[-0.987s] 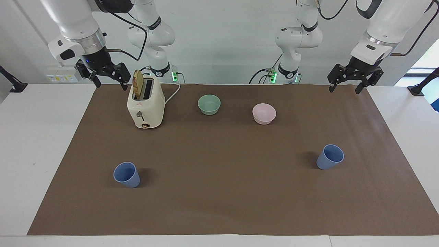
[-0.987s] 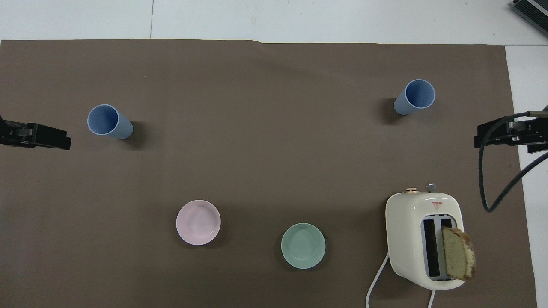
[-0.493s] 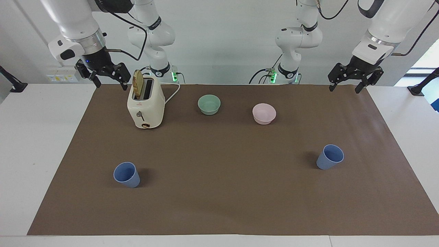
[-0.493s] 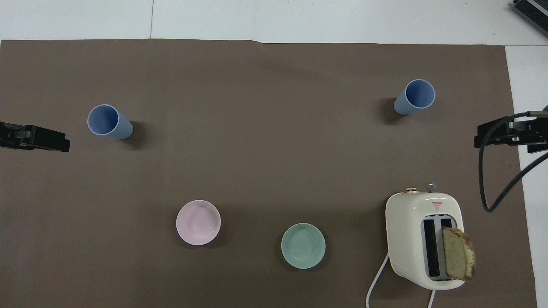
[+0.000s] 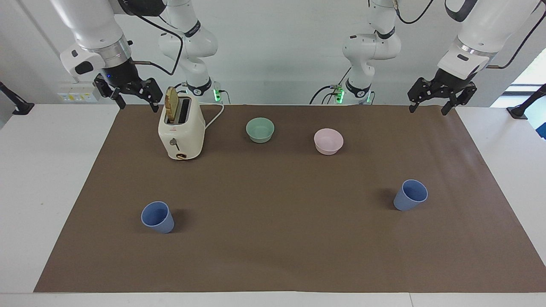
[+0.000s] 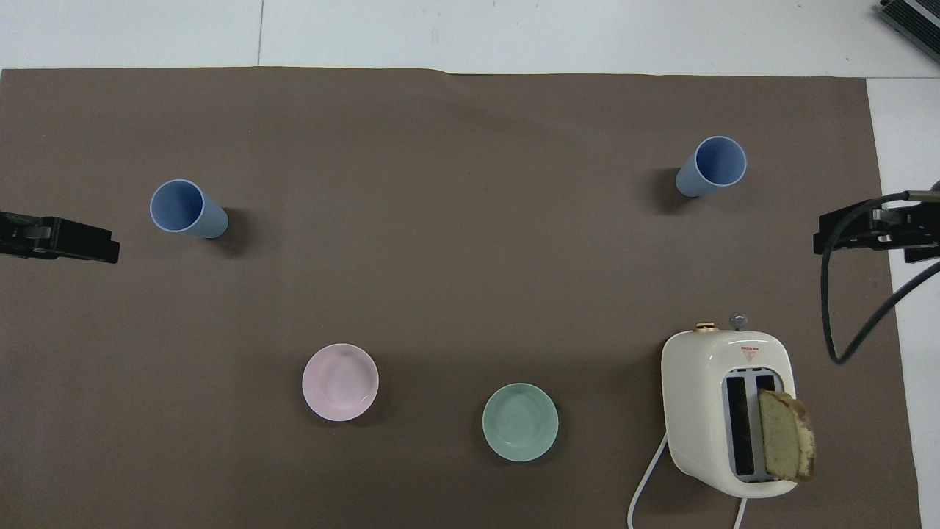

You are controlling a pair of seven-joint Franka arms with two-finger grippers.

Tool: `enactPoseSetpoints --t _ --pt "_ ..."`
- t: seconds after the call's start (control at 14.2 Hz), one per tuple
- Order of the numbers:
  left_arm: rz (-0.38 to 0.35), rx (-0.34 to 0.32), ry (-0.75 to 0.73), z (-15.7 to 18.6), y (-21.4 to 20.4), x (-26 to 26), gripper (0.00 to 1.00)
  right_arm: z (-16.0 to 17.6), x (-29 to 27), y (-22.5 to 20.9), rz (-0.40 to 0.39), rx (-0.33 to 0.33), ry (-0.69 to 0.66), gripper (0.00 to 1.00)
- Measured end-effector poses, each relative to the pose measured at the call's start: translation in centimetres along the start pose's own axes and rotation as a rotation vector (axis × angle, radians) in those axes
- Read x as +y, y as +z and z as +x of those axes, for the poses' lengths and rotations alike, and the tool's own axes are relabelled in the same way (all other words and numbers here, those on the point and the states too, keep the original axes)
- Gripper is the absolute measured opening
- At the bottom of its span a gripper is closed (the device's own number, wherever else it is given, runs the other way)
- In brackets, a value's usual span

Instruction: Stack blue cups with both arms

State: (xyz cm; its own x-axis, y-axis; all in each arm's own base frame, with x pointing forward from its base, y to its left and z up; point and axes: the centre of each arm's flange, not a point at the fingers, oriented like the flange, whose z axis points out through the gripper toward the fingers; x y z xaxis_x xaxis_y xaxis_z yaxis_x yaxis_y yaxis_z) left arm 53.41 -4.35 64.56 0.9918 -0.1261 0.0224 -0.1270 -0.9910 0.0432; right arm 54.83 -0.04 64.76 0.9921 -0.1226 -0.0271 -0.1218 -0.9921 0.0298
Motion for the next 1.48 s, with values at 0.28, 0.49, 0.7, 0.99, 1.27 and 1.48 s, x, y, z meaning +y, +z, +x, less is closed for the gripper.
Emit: enactPoseSetpoints --t 0.28,0.49,0.7,0.99,1.27,1.48 --pt "0.0 -0.001 0.001 0.0 0.04 0.07 1.0 0.0 0.0 0.0 0.0 0.0 0.0 1.0" --pt "0.0 -0.001 0.001 0.0 0.04 0.08 1.0 0.0 0.0 0.0 0.0 0.0 0.0 1.0" --pt "0.0 -0.001 0.002 0.0 0.04 0.12 1.0 0.0 0.0 0.0 0.0 0.0 0.0 1.0" --pt "0.0 -0.001 0.003 0.0 0.04 0.15 1.0 0.04 0.0 -0.03 0.0 0.004 0.0 1.0" --pt "0.0 -0.001 0.003 0.01 0.04 0.18 1.0 0.21 -0.05 -0.14 0.002 0.018 0.0 1.0" --pt "0.0 -0.001 0.003 0.01 0.05 0.19 1.0 0.31 -0.07 -0.07 0.002 0.02 -0.001 1.0"
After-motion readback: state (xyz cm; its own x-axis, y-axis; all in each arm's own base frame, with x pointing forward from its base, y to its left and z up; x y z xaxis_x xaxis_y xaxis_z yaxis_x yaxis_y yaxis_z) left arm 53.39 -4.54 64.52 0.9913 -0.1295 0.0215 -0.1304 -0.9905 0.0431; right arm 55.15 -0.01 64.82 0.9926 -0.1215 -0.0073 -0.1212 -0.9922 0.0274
